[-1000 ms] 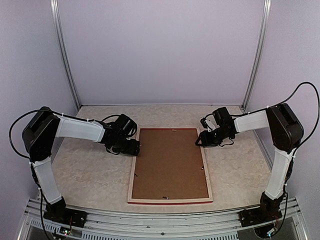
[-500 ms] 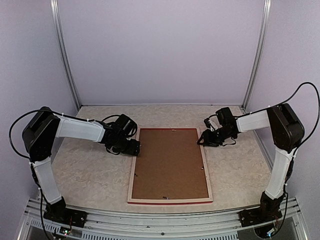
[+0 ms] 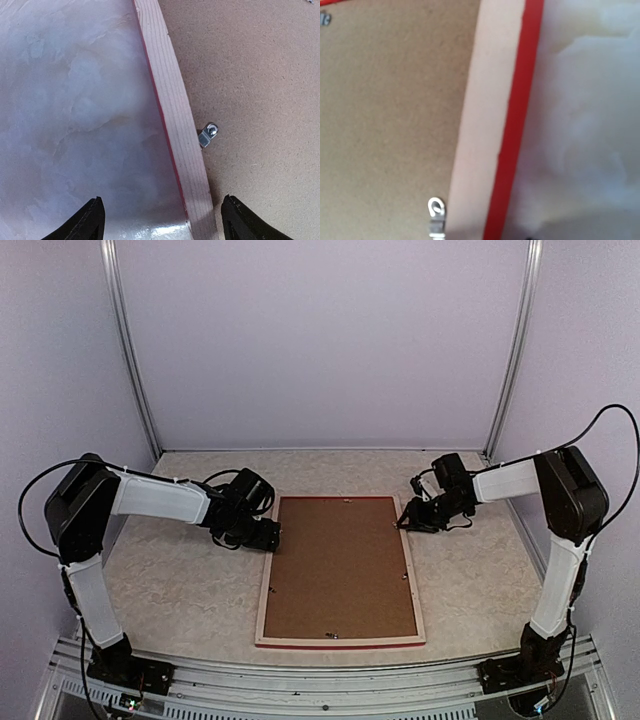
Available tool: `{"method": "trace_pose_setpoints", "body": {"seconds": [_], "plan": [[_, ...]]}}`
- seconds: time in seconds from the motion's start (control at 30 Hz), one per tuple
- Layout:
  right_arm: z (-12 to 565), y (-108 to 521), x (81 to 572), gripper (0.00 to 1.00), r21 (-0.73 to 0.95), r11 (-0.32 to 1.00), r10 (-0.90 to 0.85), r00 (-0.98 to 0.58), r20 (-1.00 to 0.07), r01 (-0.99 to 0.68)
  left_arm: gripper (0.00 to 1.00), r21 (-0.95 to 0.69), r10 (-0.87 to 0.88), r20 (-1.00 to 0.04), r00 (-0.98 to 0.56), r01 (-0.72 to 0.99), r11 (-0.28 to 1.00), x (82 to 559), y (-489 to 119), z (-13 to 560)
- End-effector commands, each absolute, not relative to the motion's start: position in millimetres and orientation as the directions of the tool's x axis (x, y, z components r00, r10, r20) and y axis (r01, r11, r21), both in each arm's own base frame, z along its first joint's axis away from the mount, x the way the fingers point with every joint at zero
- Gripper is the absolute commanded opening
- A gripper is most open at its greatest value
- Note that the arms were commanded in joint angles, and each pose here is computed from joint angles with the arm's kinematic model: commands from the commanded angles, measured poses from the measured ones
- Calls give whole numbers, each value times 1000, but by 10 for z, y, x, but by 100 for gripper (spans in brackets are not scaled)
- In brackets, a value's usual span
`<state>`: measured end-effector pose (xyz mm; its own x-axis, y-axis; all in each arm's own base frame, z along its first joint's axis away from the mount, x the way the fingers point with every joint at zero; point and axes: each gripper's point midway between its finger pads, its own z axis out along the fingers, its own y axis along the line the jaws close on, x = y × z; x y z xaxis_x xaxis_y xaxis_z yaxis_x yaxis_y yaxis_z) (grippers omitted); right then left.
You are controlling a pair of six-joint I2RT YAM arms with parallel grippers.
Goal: Put the photo into the frame
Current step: Press the fastener onto the backboard.
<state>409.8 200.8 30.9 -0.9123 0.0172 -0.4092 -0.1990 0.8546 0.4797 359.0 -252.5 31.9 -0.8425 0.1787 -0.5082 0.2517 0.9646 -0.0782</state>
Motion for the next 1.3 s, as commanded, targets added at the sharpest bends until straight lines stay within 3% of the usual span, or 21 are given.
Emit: {"method": "trace_pose_setpoints", "body": {"seconds": [0.0, 0.93, 1.27], "plan": [[94, 1868, 4076, 39, 410, 901, 19, -935, -354, -137, 80, -67, 182, -512, -839, 250, 966, 3578, -2517, 337], [-6, 1850, 4008, 38, 187, 965, -100, -915, -390, -185, 80, -64, 187, -507, -842, 253, 965, 3565, -2523, 302], [119, 1978, 4071, 39, 213, 941, -151, -890, -431, -263, 80, -61, 188, -506, -842, 252, 966, 3561, -2514, 302]]}}
